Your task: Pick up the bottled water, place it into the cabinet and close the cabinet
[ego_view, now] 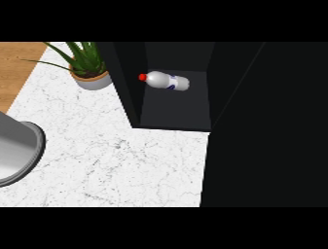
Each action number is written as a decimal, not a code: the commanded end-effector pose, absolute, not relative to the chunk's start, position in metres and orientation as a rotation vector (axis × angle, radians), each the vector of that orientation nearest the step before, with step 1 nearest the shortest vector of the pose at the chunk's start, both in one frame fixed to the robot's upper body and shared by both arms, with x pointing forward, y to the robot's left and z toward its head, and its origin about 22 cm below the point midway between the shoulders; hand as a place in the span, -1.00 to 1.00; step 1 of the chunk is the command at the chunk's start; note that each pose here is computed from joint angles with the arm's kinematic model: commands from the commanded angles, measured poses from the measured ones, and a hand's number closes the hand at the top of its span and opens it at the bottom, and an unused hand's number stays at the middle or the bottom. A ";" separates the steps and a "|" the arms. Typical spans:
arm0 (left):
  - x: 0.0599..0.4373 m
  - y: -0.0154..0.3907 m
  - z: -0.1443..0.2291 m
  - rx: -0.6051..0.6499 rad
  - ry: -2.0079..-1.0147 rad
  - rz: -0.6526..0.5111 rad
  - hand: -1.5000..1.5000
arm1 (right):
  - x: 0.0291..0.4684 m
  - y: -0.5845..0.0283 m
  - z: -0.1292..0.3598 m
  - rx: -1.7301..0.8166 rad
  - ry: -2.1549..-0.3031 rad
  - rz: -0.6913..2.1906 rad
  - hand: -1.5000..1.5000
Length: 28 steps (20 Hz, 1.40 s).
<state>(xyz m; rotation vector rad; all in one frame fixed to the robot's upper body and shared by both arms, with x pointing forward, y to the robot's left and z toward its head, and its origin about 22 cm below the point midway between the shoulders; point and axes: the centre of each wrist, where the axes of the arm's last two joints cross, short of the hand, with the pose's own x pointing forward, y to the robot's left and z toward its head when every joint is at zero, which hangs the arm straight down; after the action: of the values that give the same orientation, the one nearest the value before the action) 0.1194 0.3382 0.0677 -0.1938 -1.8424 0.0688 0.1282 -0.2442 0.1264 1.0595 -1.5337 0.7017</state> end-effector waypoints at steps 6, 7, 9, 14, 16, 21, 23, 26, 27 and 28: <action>0.111 0.357 0.073 -0.209 -1.837 0.036 -1.00 | 0.128 -0.204 0.171 0.944 -1.627 0.837 1.00; 0.113 0.361 0.074 -0.202 -1.844 0.053 -1.00 | 0.129 -0.198 0.174 0.969 -1.622 0.865 1.00; 0.110 0.364 0.074 -0.200 -1.841 0.047 -1.00 | 0.136 -0.188 0.175 0.976 -1.627 0.833 1.00; 0.110 0.371 0.080 -0.212 -1.855 0.046 -1.00 | 0.151 -0.157 0.180 1.036 -1.611 0.758 1.00; 0.108 0.379 0.082 -0.194 -1.865 0.024 -1.00 | 0.160 -0.143 0.182 1.023 -1.599 0.706 1.00; 0.103 0.389 0.084 -0.244 -1.867 0.006 -1.00 | 0.175 -0.082 0.195 1.038 -1.493 0.809 1.00; 0.104 0.394 0.085 -0.244 -1.877 0.015 -1.00 | 0.181 -0.061 0.197 1.046 -1.397 0.871 1.00; 0.101 0.406 0.090 -0.254 -1.897 0.015 -1.00 | 0.189 -0.037 0.214 1.096 -1.329 1.011 1.00; 0.098 0.411 0.089 -0.248 -1.876 0.013 -1.00 | 0.191 -0.028 0.218 1.125 -1.333 1.024 1.00; 0.100 0.413 0.096 -0.250 -1.891 0.015 -1.00 | 0.197 -0.024 0.229 1.128 -1.328 1.033 1.00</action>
<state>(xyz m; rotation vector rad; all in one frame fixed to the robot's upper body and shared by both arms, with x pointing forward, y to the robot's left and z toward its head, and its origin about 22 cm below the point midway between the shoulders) 0.1010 0.4007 0.0877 -0.2458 -1.8766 0.0179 0.1897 -0.0531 0.2081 1.1017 -1.3784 0.9379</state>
